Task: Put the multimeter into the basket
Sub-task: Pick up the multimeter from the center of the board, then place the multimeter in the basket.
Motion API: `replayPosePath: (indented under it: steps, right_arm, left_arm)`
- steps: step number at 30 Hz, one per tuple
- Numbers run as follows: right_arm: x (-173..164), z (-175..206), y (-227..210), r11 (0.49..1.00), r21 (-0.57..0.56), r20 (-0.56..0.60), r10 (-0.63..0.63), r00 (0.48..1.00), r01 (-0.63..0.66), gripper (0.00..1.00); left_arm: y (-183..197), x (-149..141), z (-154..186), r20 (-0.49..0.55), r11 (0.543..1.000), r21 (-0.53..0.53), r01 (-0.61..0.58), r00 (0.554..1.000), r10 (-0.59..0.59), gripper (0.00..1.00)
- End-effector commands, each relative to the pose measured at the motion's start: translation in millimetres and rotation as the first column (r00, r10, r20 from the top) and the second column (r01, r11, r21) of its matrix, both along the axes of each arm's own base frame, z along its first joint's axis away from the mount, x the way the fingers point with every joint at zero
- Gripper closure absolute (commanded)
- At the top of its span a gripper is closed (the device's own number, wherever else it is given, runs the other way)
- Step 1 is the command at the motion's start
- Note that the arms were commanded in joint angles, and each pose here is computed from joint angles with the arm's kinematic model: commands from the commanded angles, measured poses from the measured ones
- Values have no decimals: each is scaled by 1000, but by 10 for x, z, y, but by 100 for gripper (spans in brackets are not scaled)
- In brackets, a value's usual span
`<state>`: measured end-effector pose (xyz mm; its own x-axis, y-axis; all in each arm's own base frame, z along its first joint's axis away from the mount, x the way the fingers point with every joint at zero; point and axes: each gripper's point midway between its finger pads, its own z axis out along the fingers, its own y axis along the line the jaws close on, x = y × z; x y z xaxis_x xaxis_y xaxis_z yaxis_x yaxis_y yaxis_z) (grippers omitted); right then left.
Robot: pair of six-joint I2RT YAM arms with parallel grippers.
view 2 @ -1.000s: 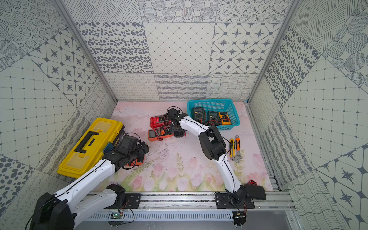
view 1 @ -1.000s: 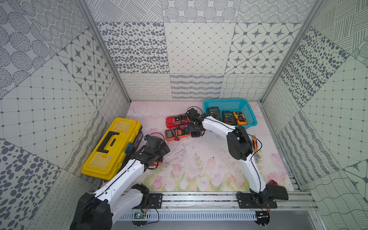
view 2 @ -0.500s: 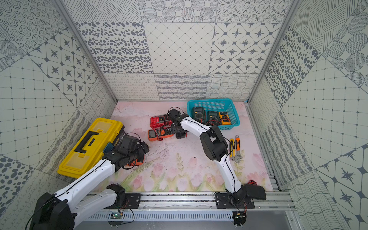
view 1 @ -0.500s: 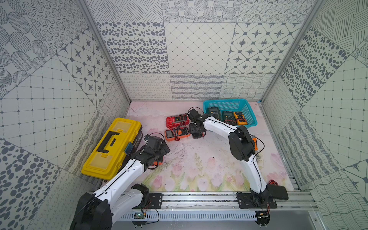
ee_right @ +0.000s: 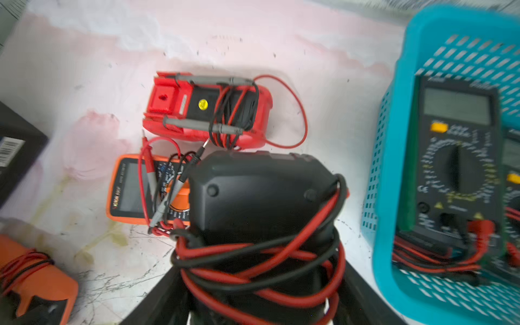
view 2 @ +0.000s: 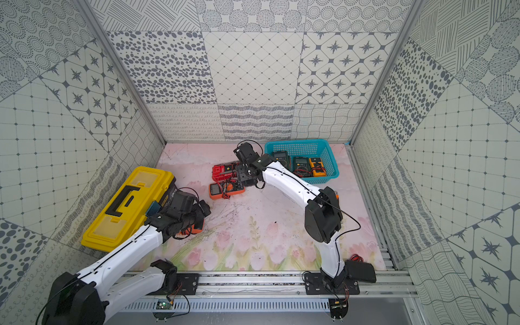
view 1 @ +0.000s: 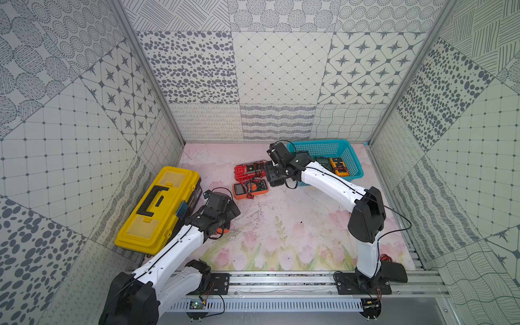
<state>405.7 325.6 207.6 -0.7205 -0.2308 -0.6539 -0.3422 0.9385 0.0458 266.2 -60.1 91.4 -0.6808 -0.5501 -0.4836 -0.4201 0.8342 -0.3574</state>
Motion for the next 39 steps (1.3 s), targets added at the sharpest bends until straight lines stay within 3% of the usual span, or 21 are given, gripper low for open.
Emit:
replayPosePath:
  steps: [1, 7, 11, 22, 31, 39]
  right_arm:
    - [130, 479, -194, 999, 44, 111, -11, 994, 6, 84]
    - [389, 908, -809, 993, 64, 186, -105, 977, 95, 83]
    - [594, 938, -1245, 983, 68, 178, -178, 968, 169, 82]
    - [994, 301, -2086, 957, -11, 18, -290, 957, 291, 83]
    - [991, -250, -2301, 952, -35, -138, -307, 942, 305, 79]
    - [994, -574, -2419, 951, -102, -202, -308, 930, 293, 79]
  left_arm:
    - [-11, 47, 23, 17, 1000, -12, 2, 1000, -2, 1]
    - [-19, 55, 27, 20, 1000, -15, 4, 1000, -4, 1]
    - [-21, 54, 26, 18, 1000, -18, 2, 1000, -2, 1]
    - [0, 55, 77, 27, 1000, -5, 3, 1000, -2, 1]
    - [7, 58, 78, 22, 1000, 4, 5, 1000, -5, 1]
    - [3, 63, 78, 23, 1000, 1, 6, 1000, -6, 1]
